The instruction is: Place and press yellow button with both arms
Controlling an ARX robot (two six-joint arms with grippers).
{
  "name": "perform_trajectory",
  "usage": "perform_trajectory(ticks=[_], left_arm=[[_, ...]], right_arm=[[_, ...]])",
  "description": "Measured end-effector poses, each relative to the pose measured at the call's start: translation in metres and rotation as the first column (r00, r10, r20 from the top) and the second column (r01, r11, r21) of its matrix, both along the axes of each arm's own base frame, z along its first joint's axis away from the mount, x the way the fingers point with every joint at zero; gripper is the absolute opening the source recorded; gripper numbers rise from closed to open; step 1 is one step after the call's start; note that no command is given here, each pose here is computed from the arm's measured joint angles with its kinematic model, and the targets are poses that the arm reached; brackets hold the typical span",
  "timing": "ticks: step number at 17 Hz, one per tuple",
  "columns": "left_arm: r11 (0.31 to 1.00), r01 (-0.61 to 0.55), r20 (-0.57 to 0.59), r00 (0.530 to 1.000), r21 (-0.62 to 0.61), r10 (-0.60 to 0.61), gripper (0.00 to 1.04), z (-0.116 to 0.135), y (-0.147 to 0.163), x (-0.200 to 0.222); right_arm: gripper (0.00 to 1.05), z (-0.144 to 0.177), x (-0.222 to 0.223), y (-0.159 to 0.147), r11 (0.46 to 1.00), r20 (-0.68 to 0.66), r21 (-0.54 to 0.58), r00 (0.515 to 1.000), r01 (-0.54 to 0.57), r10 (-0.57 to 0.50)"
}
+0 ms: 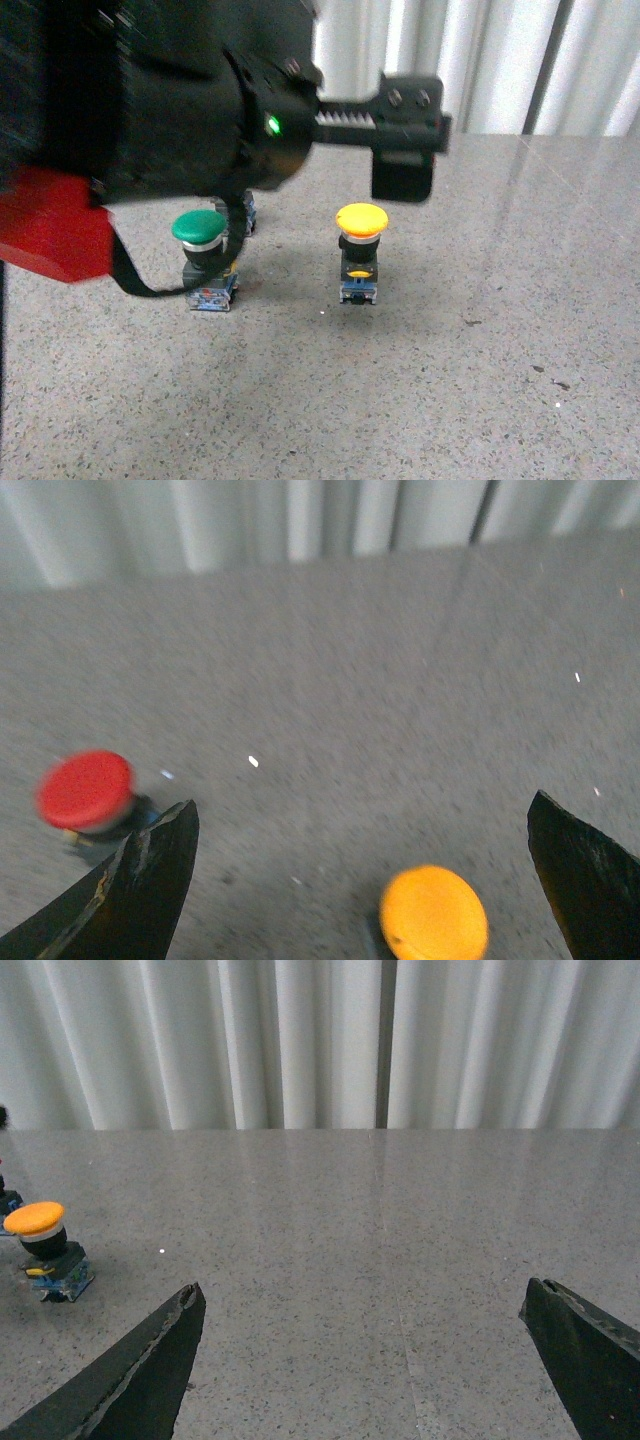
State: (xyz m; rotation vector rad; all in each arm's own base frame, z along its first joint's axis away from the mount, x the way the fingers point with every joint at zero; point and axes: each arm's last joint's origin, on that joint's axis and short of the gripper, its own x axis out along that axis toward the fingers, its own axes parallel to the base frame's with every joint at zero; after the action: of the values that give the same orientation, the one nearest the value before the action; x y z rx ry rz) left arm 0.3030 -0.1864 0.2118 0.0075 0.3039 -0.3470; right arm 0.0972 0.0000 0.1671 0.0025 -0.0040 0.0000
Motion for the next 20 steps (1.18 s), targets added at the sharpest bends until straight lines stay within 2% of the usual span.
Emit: perform_trajectory(ticks=[1,2,3,4,6,7,9,10,12,16,20], left_arm=[[1.000,-0.026,0.065,0.998,-0.016,0.027,0.98,0.015,0.013,-0.006],[0.995,-0.099,0.165,0.981,-0.033,0.103,0.94,0.027,0.025,-0.014],[0.969,-0.237,0.252,0.936,-0.069,0.247,0.83,0.035,0.048,-0.029],[0.953,-0.300,0.241,0.923,-0.039,0.301,0.73,0.034,0.076,-0.050],[0.928,-0.363,0.292,0.882,-0.081,0.371,0.49,0.031,0.120,-0.089],[0.932,-0.350,0.309,0.880,-0.095,0.362,0.38,0.027,0.129,-0.099],[0.941,-0.330,0.275,0.901,-0.067,0.336,0.15,0.003,0.143,-0.114],[0.941,-0.332,0.269,0.902,-0.064,0.337,0.09,-0.001,0.146,-0.118],[0.940,-0.334,0.266,0.902,-0.062,0.338,0.02,-0.005,0.150,-0.122],[0.936,-0.344,0.289,0.891,-0.076,0.350,0.02,-0.010,0.161,-0.135],[0.939,-0.338,0.277,0.898,-0.069,0.343,0.02,-0.034,0.186,-0.166]], right_arm=[[0.98,0.000,0.000,0.000,1.000,0.000,0.000,1.000,0.000,0.000],[0.98,0.000,0.000,0.000,1.000,0.000,0.000,1.000,0.000,0.000],[0.98,0.000,0.000,0.000,1.000,0.000,0.000,1.000,0.000,0.000],[0.98,0.000,0.000,0.000,1.000,-0.001,0.000,1.000,0.000,0.000],[0.98,0.000,0.000,0.000,1.000,0.000,0.000,1.000,0.000,0.000],[0.98,0.000,0.000,0.000,1.000,0.000,0.000,1.000,0.000,0.000],[0.98,0.000,0.000,0.000,1.000,0.000,0.000,1.000,0.000,0.000],[0.98,0.000,0.000,0.000,1.000,0.000,0.000,1.000,0.000,0.000],[0.98,0.000,0.000,0.000,1.000,0.000,0.000,1.000,0.000,0.000],[0.98,0.000,0.000,0.000,1.000,0.000,0.000,1.000,0.000,0.000],[0.98,0.000,0.000,0.000,1.000,0.000,0.000,1.000,0.000,0.000]])
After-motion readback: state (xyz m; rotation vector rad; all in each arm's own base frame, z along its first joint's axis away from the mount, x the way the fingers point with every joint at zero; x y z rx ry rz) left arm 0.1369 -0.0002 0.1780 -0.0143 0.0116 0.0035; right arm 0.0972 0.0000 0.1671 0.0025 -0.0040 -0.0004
